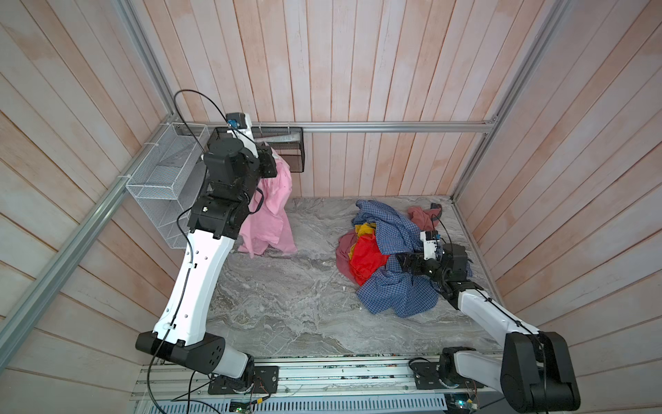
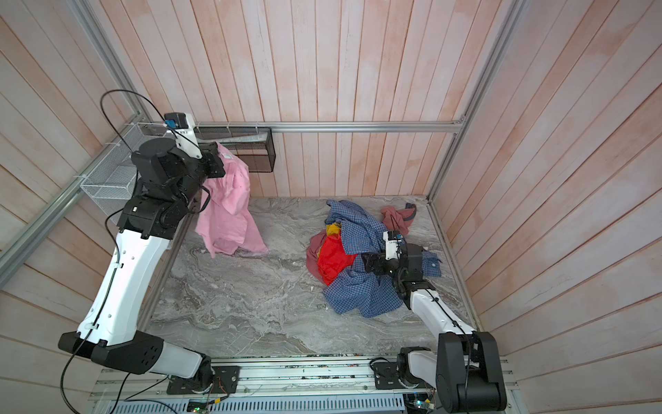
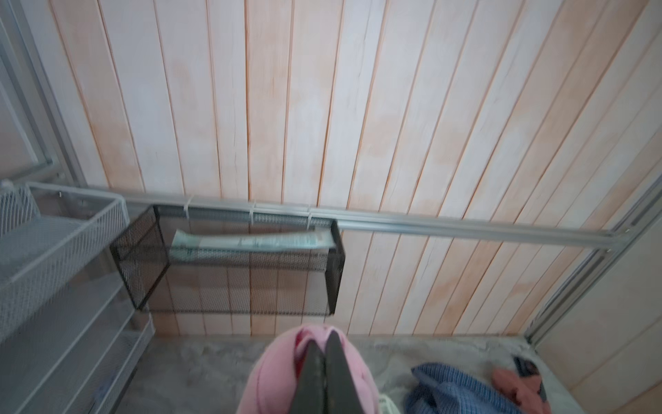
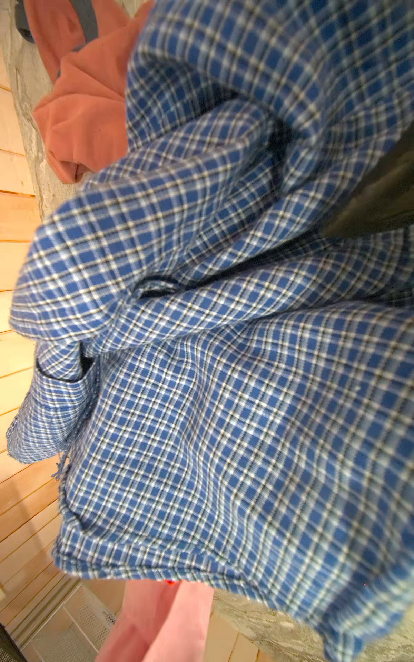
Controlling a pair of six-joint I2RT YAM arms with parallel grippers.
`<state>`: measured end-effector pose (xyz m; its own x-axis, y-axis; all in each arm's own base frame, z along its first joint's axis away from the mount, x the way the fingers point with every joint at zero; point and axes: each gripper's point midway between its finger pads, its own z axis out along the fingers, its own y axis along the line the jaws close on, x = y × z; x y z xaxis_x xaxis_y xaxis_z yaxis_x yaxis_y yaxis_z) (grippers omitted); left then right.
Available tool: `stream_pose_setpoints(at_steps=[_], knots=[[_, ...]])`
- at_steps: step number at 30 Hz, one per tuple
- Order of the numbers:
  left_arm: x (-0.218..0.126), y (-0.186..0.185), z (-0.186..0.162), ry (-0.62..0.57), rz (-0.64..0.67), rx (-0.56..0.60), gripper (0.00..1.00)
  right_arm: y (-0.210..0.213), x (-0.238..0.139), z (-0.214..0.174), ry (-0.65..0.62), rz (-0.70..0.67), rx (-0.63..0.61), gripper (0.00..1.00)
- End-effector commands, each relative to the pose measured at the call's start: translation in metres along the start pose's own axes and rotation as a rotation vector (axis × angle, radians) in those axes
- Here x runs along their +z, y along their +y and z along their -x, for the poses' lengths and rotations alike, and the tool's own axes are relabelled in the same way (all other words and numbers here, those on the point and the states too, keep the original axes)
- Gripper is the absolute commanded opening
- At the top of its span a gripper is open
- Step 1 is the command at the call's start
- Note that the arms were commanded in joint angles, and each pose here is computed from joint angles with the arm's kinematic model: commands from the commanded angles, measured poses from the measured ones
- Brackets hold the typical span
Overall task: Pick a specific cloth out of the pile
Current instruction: 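Lower the pink cloth onto the bare table near the wall shelf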
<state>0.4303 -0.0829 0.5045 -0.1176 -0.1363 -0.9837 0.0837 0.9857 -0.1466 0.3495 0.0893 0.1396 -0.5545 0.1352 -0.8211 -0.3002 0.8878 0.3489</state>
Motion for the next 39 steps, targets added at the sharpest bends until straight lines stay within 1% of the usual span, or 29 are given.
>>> stream_pose_setpoints(at_steps=[1,5,7,10,15,18,21,25,28,32,39], knots=[[-0.002,0.019,-0.013,-0.008,-0.018,-0.105,0.0,0.0,-0.004,0.009,-0.013,-0.016,-0.019,0.94],[0.008,0.037,-0.058,0.079,0.012,-0.127,0.0,0.0,-0.007,0.009,-0.017,-0.02,-0.027,0.94],[0.017,0.043,-0.09,0.157,0.033,-0.128,0.0,0.0,-0.007,0.01,-0.016,-0.022,-0.027,0.94],[0.025,0.05,-0.128,0.235,0.064,-0.14,0.0,0.001,-0.008,0.011,-0.015,-0.018,-0.028,0.94],[0.032,0.084,-0.153,0.264,0.211,-0.127,0.0,0.003,-0.01,0.013,-0.019,-0.018,-0.03,0.94],[0.045,0.093,-0.171,0.318,0.231,-0.08,0.0,0.003,-0.011,0.015,-0.021,-0.023,-0.036,0.94],[0.063,0.092,-0.201,0.412,0.216,-0.053,0.0,0.002,-0.012,0.015,-0.014,-0.027,-0.038,0.94],[0.081,0.086,-0.243,0.531,0.173,-0.082,0.0,0.002,-0.013,0.015,-0.013,-0.031,-0.034,0.94],[0.089,0.08,-0.267,0.58,0.149,-0.102,0.0,0.002,-0.014,0.016,-0.013,-0.034,-0.031,0.94],[0.1,0.063,-0.286,0.617,0.121,-0.069,0.0,0.002,-0.014,0.015,-0.006,-0.039,-0.034,0.94],[0.138,0.032,-0.329,0.715,0.08,-0.017,0.04,0.002,-0.014,0.019,0.0,-0.041,-0.032,0.94]])
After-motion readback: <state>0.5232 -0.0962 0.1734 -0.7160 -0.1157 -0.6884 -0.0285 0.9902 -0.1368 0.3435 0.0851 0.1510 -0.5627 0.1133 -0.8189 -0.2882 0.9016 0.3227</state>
